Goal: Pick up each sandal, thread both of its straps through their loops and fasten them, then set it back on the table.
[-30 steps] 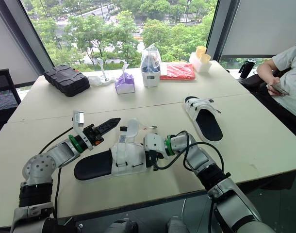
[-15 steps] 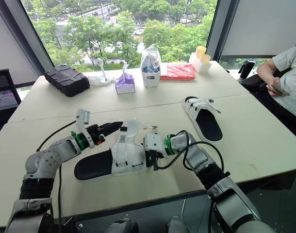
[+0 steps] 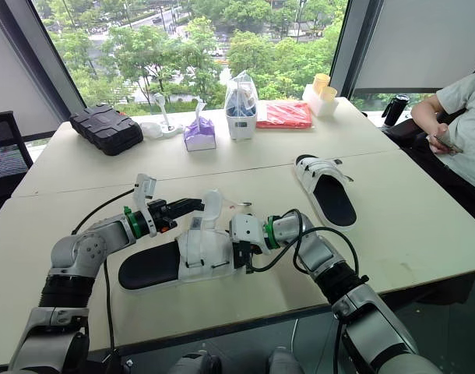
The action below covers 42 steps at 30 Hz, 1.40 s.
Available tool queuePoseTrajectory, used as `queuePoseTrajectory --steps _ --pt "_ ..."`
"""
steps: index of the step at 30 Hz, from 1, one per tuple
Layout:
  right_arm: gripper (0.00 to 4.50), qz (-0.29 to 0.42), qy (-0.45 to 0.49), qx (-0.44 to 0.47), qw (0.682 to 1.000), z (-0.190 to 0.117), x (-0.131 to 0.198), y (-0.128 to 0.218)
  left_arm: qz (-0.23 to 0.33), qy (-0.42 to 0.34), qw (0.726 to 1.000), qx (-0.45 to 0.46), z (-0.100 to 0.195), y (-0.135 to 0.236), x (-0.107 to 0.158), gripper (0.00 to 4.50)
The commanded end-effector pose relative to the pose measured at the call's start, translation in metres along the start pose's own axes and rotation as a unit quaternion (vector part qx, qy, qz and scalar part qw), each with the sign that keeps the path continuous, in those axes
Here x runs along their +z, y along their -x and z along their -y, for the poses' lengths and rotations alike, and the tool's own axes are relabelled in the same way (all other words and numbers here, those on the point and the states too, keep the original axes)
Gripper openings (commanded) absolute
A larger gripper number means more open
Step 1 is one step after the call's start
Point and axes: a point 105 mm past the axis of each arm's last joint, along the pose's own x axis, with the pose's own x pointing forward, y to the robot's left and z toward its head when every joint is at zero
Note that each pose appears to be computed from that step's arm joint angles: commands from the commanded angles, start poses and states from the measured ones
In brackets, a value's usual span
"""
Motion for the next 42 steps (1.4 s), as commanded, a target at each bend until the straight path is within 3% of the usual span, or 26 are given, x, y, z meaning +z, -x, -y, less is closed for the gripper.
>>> queuePoseTrajectory --steps 1,5,9,15,27,35,42 --pt "0.0 -0.066 -0.04 0.0 0.997 -0.009 -0.036 0.004 0.005 -0.027 1.0 -0.009 0.005 0.005 0.008 0.07" --pt "0.0 -0.066 -0.04 0.0 0.997 -0.009 -0.035 0.003 0.017 -0.029 0.999 -0.013 0.007 0.009 0.013 0.07" --pt "0.0 -0.066 -0.041 0.0 0.997 -0.009 -0.036 0.003 0.064 -0.024 0.997 -0.032 0.016 0.019 0.03 0.07" --pt "0.0 -0.065 -0.043 0.002 0.997 -0.01 -0.036 0.003 0.173 -0.03 0.983 -0.051 0.032 0.037 0.059 0.07" --pt "0.0 -0.067 -0.041 0.01 0.997 -0.011 -0.036 0.003 0.197 -0.046 0.973 -0.113 0.082 0.035 0.085 0.07" --pt "0.0 -0.07 -0.037 0.016 0.997 -0.014 -0.037 0.004 0.192 -0.028 0.978 -0.071 0.068 0.029 0.072 0.07" --pt "0.0 -0.068 -0.037 0.016 0.997 -0.015 -0.036 0.003 0.177 -0.004 0.984 -0.01 0.026 0.022 0.05 0.07"
